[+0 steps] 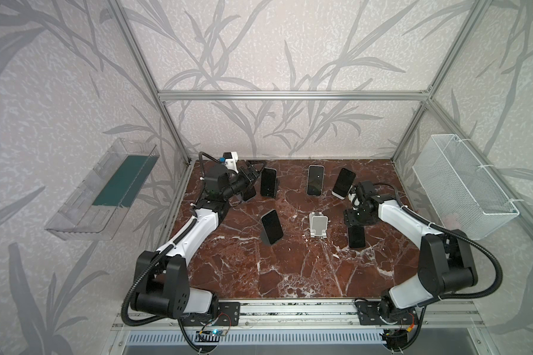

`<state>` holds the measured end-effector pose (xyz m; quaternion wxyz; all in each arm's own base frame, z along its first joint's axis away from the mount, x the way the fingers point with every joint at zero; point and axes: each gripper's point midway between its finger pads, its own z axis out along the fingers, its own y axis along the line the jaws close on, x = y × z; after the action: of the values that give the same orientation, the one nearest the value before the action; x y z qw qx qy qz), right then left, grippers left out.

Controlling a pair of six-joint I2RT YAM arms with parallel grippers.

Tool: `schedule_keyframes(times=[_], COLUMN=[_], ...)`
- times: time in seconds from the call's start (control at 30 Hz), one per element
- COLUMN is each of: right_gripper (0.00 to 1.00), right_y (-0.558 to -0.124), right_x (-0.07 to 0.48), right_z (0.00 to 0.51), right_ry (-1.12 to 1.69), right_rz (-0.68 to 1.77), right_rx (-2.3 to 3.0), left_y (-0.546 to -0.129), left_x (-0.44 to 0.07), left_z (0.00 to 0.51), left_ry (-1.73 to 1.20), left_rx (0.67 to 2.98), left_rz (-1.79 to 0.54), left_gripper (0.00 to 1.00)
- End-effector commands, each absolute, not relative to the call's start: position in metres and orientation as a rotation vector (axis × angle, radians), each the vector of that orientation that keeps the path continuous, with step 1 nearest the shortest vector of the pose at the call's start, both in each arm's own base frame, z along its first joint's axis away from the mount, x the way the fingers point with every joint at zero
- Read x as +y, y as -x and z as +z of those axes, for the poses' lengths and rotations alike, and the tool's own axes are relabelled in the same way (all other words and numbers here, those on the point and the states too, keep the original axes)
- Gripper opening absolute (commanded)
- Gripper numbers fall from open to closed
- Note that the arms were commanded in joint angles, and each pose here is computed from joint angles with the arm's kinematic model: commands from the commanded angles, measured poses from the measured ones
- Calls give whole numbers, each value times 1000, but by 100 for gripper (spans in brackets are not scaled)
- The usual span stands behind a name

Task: Remove the phone from the phone stand
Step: 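Carry the held phone beside the stand toward the robot and lower it, then lay the phone flat on the table and open the right gripper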

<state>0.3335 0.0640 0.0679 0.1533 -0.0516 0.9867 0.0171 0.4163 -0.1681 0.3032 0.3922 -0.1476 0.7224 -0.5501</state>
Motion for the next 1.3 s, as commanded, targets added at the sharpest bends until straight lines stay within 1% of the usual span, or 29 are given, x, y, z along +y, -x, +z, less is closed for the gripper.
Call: schedule_keyframes(times=[0.0, 0.3, 0.5, 0.6, 0.77, 0.87, 1.07, 1.27], right_gripper=[63, 63, 64, 66, 66, 66, 71, 75], right_y=[-336, -343, -349, -350, -358, -359, -353, -351], right_x=[65, 74, 89, 92, 96, 97, 100, 93], right_z=[64, 37, 21, 18, 18, 14, 6, 12], right_ry=[143, 71, -6, -19, -15, 9, 97, 92], right_rz=[57, 121, 235, 257, 269, 244, 150, 92], right_rx=[2858, 2910, 2937, 2951, 2953, 2972, 3024, 3031], left_y=[-410, -412, -412, -415, -417, -417, -417, -420], left_x=[-170, -166, -164, -163, -162, -159, -154, -142], left_z=[328, 326, 326, 320, 317, 321, 327, 330], left_ry=[324, 319, 314, 327, 332, 334, 339, 363], left_rx=[1777, 1790, 1794, 1808, 1808, 1798, 1768, 1746], left_rz=[-1416, -1385, -1366, -1351, -1359, -1357, -1377, -1371], left_gripper=[88, 88, 88, 88, 88, 88, 88, 88])
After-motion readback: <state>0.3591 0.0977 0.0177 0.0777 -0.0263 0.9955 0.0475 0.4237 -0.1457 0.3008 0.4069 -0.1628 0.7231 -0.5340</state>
